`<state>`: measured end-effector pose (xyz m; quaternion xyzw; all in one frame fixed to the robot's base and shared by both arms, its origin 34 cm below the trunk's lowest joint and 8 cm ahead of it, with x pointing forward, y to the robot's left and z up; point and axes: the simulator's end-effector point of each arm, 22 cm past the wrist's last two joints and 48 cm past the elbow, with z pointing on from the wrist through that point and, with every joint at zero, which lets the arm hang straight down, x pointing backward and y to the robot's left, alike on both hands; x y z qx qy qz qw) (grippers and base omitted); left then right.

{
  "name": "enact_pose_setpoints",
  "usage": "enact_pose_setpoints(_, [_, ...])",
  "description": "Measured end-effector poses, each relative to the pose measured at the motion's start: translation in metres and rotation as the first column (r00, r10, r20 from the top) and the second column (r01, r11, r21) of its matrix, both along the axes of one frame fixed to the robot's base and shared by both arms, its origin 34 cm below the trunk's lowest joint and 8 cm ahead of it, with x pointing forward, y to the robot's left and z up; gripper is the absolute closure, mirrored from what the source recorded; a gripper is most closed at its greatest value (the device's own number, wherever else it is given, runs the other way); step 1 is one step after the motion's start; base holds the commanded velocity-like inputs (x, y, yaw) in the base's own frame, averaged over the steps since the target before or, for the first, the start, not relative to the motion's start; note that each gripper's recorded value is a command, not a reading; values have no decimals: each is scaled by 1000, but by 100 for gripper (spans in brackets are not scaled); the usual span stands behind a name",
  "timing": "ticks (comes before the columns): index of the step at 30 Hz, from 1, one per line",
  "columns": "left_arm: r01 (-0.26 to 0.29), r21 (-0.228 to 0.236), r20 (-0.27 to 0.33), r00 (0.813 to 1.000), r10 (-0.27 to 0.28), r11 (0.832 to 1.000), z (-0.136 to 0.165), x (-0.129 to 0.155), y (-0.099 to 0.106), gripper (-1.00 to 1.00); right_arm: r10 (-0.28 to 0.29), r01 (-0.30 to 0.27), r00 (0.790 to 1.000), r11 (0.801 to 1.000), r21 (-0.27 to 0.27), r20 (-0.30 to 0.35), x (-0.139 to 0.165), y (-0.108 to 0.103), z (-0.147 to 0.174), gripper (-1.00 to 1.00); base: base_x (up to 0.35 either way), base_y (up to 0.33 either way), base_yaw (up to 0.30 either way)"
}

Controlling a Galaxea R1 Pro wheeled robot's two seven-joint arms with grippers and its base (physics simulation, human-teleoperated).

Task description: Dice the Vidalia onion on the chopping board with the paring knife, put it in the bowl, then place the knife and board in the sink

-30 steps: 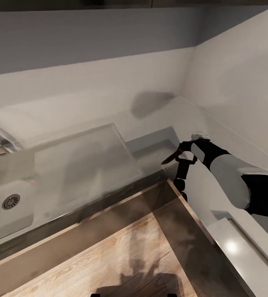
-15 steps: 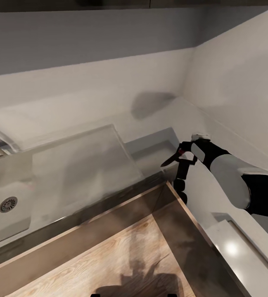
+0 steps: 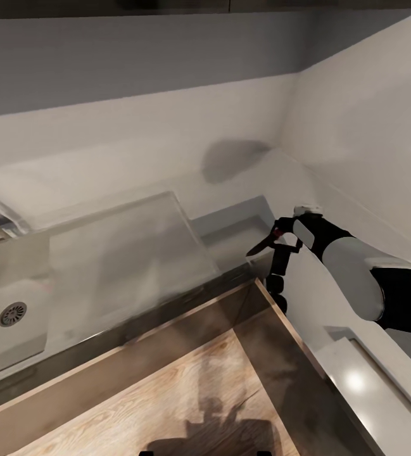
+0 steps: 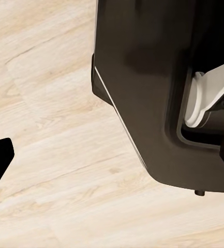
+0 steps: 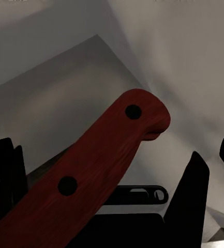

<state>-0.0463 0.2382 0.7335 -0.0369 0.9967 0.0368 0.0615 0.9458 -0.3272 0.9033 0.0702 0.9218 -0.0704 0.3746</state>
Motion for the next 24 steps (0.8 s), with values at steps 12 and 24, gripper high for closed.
enact_pose_setpoints(12, [2, 1, -8, 1000, -2, 1000, 1, -4, 1, -100, -4, 4, 1000, 1000, 8, 3, 0, 1, 0, -100, 0, 0, -154])
enact_pose_setpoints(24, [4, 1, -8, 1000, -4, 1000, 1, -5, 1, -100, -4, 4, 1000, 1000, 5, 6, -2, 0, 0, -100, 0, 0, -217])
